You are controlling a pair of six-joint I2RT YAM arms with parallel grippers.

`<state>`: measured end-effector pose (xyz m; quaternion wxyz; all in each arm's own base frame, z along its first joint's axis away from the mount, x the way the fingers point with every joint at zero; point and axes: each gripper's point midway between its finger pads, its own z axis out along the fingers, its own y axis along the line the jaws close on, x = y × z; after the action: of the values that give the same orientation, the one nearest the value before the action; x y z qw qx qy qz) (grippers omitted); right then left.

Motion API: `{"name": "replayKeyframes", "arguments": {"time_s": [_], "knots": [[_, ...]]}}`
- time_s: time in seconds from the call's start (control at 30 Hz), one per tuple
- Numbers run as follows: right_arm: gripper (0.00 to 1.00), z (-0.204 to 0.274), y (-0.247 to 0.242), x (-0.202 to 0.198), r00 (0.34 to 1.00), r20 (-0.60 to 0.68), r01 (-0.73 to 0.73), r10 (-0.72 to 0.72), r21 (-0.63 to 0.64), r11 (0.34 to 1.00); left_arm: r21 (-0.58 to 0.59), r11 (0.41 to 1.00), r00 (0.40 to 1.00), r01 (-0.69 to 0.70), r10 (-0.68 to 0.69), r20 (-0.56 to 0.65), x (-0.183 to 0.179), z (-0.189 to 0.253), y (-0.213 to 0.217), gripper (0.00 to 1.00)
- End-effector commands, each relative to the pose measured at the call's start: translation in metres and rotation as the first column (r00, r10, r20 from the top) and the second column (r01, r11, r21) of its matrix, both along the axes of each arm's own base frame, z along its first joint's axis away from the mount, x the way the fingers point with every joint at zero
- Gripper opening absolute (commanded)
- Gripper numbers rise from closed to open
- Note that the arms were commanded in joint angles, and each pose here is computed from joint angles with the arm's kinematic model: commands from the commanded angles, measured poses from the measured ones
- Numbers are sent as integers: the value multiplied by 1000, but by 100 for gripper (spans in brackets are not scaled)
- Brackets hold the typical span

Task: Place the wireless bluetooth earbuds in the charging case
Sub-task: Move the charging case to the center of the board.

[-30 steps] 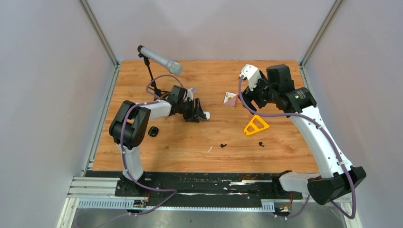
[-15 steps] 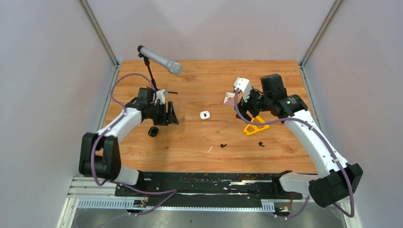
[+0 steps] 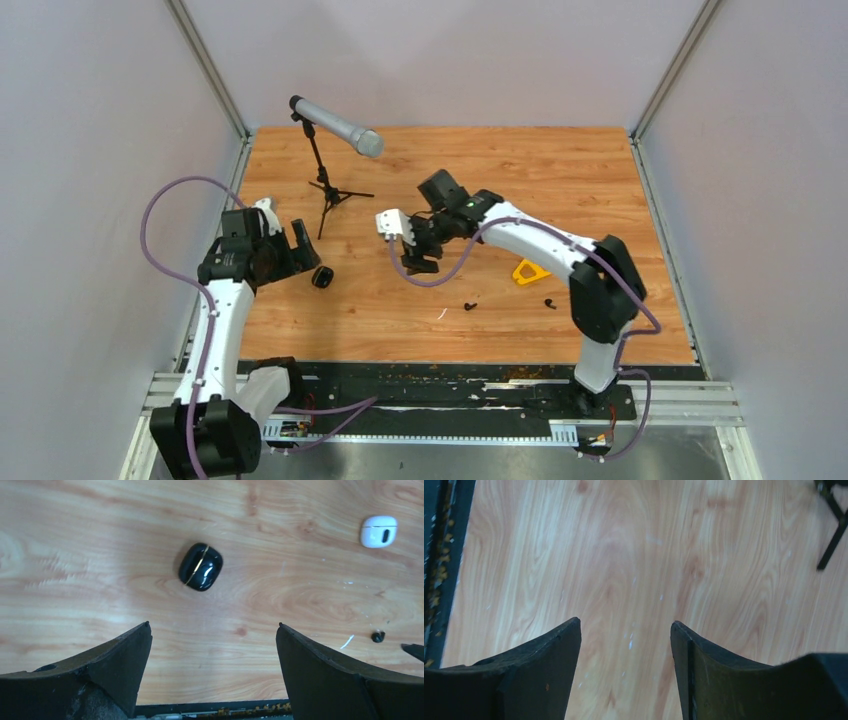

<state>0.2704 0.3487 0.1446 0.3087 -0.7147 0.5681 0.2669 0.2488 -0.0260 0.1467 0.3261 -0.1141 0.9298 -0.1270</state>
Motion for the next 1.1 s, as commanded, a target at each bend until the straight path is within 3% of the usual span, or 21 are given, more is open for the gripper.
{"name": "replayKeyframes", "arguments": {"time_s": [0.0, 0.1, 0.17, 0.27, 0.47, 0.6, 0.7, 0.83, 1.07], "knots": [[65, 14, 68, 15, 986, 104, -144, 132, 115, 983, 13, 996, 995, -84, 84, -56, -18, -8, 14, 100], [65, 17, 91, 18, 981, 111, -173, 159, 130, 976, 117, 966, 961, -232, 246, -130, -28, -25, 42, 100], [65, 19, 92, 17, 982, 107, -168, 155, 134, 977, 147, 958, 941, -246, 272, -203, -33, -42, 51, 100], [64, 20, 79, 15, 984, 127, -137, 122, 115, 984, 25, 989, 975, -149, 151, -162, -14, -48, 33, 100], [65, 32, 29, -2, 985, 169, -50, 35, 84, 995, -59, 998, 997, -9, 4, -82, 25, -64, 8, 93], [65, 45, -11, -5, 978, 205, 18, -27, 47, 999, 89, 983, 983, 158, -148, -109, 37, -68, -1, 83], [65, 57, -36, -4, 973, 218, 75, -81, 33, 997, 157, 968, 971, 194, -167, -172, 42, -78, 1, 78], [65, 76, -58, -4, 958, 255, 123, -129, 39, 992, 271, 910, 938, 314, -252, -240, 47, -86, -3, 72], [66, 88, -82, -4, 935, 310, 168, -170, 34, 985, 348, 848, 897, 400, -284, -339, 49, -111, -4, 63]]}}
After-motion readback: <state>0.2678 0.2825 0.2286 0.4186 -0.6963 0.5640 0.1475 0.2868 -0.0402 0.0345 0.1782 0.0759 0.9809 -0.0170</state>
